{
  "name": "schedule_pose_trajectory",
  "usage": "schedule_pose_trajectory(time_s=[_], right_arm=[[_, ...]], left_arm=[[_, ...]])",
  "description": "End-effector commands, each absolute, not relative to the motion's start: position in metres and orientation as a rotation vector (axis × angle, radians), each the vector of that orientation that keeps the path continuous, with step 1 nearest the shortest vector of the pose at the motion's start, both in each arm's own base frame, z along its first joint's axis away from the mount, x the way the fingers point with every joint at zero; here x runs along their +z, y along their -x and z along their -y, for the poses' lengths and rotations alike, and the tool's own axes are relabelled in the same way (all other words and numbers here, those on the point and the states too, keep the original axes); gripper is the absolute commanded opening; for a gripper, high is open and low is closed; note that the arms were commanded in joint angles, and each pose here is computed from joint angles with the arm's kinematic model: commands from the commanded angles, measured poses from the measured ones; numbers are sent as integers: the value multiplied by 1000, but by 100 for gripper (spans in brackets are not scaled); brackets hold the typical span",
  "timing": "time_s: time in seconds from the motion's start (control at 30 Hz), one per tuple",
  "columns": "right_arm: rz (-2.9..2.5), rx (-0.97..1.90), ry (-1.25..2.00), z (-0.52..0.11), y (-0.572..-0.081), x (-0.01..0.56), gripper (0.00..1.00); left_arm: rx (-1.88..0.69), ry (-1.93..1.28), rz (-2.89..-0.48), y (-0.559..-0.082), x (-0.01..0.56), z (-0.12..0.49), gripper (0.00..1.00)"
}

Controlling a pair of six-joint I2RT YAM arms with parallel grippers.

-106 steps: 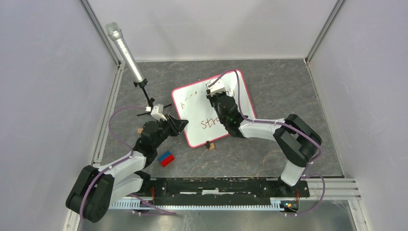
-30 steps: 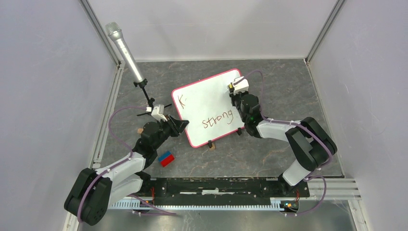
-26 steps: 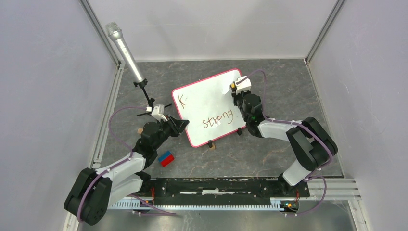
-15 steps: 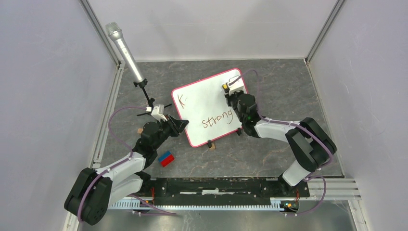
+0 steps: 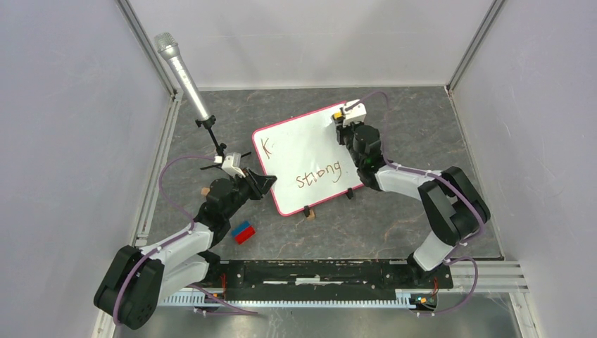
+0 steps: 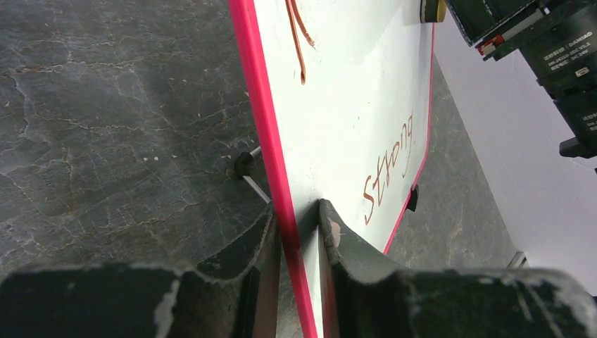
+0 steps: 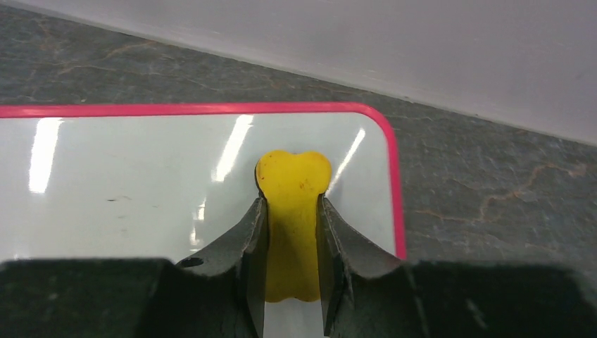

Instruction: Erase the whiteboard

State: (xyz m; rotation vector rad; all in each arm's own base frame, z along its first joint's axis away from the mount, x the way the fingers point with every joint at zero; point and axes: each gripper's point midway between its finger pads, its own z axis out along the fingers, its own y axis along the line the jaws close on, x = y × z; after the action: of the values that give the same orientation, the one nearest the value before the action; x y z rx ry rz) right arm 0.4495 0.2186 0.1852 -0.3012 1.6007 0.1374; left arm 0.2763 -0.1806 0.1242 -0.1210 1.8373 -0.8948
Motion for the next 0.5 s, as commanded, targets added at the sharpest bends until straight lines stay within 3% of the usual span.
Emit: schedule_pose_trajectory(time_s=[0.0, 0.27, 0.47], right_arm=[[-1676, 67, 194, -170, -449, 161, 7], [-1686, 119, 253, -183, -432, 153, 7], [-1622, 221, 416, -252, -398, 162, 7]], left_arm=[[-803, 84, -1835, -282, 121, 172, 2], [-808, 84, -1829, -281, 121, 172, 2], [-807, 84, -1830, -281, 121, 173, 2]])
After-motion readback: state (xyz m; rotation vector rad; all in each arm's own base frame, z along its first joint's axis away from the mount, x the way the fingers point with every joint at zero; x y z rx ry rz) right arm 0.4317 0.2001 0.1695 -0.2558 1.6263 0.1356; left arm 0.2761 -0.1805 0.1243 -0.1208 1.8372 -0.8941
